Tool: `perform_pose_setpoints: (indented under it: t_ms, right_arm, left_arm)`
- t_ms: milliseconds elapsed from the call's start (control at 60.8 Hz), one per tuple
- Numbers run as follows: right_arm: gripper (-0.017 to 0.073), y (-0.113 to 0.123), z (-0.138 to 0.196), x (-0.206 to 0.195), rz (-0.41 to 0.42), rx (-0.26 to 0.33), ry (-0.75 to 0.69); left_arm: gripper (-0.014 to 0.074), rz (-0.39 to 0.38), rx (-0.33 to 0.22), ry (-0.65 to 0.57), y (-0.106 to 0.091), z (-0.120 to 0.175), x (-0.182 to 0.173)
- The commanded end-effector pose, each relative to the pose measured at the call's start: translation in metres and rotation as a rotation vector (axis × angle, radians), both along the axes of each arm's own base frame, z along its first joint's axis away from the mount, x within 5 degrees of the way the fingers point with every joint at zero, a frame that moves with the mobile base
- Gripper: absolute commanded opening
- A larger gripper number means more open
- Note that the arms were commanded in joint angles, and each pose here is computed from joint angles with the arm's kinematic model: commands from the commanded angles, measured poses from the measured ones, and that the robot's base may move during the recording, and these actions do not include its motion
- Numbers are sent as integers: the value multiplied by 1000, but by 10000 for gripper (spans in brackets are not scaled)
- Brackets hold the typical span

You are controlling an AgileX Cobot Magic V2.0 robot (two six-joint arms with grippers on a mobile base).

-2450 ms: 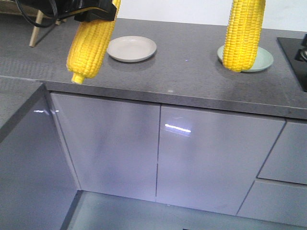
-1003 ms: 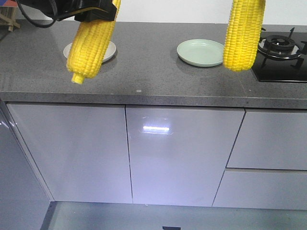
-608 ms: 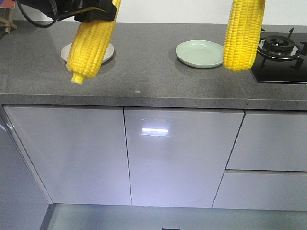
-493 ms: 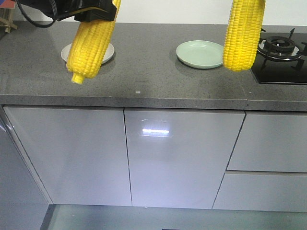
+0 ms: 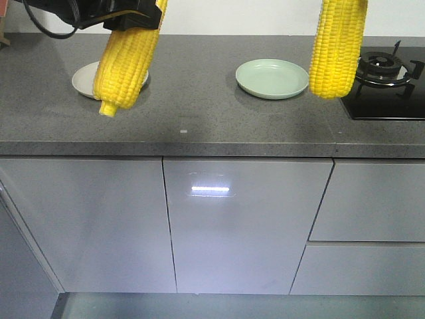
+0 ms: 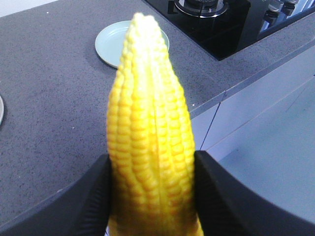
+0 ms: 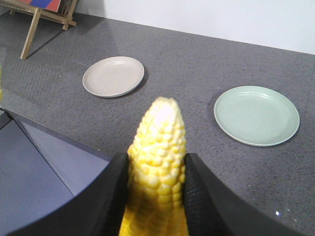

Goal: Distribute corn equally
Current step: 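Drive toward the counter with the empty cream and green plates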

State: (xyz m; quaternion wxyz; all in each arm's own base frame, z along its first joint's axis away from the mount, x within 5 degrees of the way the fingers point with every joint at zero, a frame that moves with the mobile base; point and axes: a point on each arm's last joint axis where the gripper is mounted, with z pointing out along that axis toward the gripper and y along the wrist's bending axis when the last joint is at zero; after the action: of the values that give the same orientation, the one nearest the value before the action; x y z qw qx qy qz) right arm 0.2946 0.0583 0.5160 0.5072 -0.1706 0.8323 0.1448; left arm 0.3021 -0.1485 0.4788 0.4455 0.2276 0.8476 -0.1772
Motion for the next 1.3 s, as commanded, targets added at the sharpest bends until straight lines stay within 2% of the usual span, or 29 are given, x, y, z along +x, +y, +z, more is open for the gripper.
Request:
perform_pose_setpoints:
  t_ms: [0,1283]
  right_arm:
    - [-5,-2,24,-15,-11,36,-126]
    - [-5,-2,24,-15,-11,37,-126]
  left_arm:
    - [-6,10,-77,-104,5,26,-12]
    - [-6,10,-77,-104,5,26,-12]
